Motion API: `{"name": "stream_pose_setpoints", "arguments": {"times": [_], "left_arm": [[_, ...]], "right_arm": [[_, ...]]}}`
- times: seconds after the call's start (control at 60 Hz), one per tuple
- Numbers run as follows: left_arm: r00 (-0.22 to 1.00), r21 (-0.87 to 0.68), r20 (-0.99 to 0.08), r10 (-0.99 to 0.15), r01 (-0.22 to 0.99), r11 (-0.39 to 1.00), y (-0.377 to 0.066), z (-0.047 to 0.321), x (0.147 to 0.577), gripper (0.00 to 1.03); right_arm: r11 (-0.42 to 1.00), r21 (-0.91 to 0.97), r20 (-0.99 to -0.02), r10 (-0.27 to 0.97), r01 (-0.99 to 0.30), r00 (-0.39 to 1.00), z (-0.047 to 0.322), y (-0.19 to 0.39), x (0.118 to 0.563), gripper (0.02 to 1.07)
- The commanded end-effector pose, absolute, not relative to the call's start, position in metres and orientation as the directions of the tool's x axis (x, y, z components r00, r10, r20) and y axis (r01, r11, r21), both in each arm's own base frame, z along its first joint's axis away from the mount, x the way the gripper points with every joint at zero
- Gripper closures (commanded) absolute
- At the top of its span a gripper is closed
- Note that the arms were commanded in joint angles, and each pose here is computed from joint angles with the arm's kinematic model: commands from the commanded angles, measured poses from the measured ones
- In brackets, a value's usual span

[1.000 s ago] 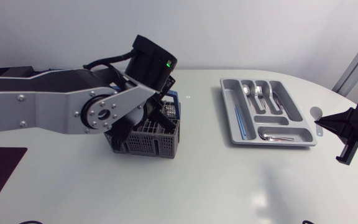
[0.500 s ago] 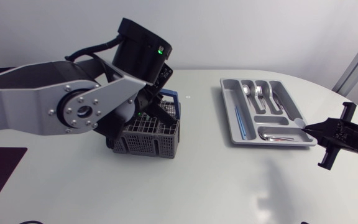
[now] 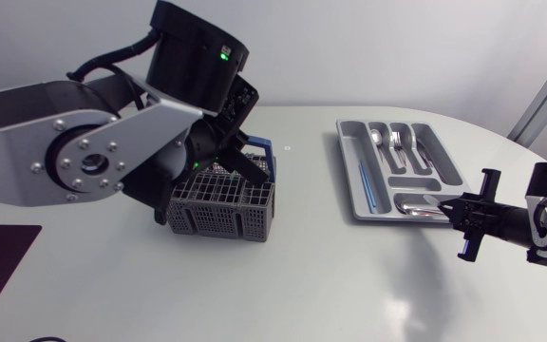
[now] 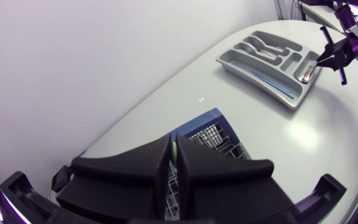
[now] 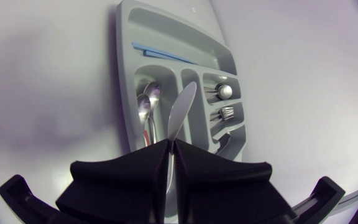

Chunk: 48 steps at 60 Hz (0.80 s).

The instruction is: Unload the cutlery basket into the drawer organizer.

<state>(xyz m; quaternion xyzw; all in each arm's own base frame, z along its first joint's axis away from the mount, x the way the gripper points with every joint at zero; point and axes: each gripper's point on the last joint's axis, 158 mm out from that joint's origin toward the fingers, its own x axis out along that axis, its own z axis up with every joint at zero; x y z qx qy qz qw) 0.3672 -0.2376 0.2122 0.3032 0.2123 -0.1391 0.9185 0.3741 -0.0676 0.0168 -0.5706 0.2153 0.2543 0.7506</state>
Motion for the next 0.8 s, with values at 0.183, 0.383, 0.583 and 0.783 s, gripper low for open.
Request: {"name": "stream_pose_setpoints", "arguments": {"times": [0.183, 0.383, 0.583, 0.783], "left_arm": [[0.884, 0.403, -0.431, -0.181, 0.368, 0.838, -0.237, 0.245, 0.369, 0.99], [0.854, 0.300, -0.449, -0.260, 0.419, 0.857, -0.246, 0.244, 0.370, 0.99], [0.821, 0.193, -0.456, -0.342, 0.467, 0.863, -0.249, 0.251, 0.373, 0.99], [0.778, 0.084, -0.469, -0.418, 0.511, 0.855, -0.254, 0.249, 0.376, 0.99]], "right_arm": [[0.095, -0.762, -0.634, 0.085, -0.640, 0.768, -0.016, -0.066, 0.377, 0.97], [0.086, -0.788, -0.608, 0.053, -0.610, 0.792, -0.015, -0.070, 0.391, 0.55], [0.134, -0.830, -0.541, 0.042, -0.541, 0.840, 0.020, -0.071, 0.395, 0.11], [0.275, -0.823, -0.488, 0.103, -0.497, 0.867, 0.078, -0.059, 0.384, 0.11]]}}
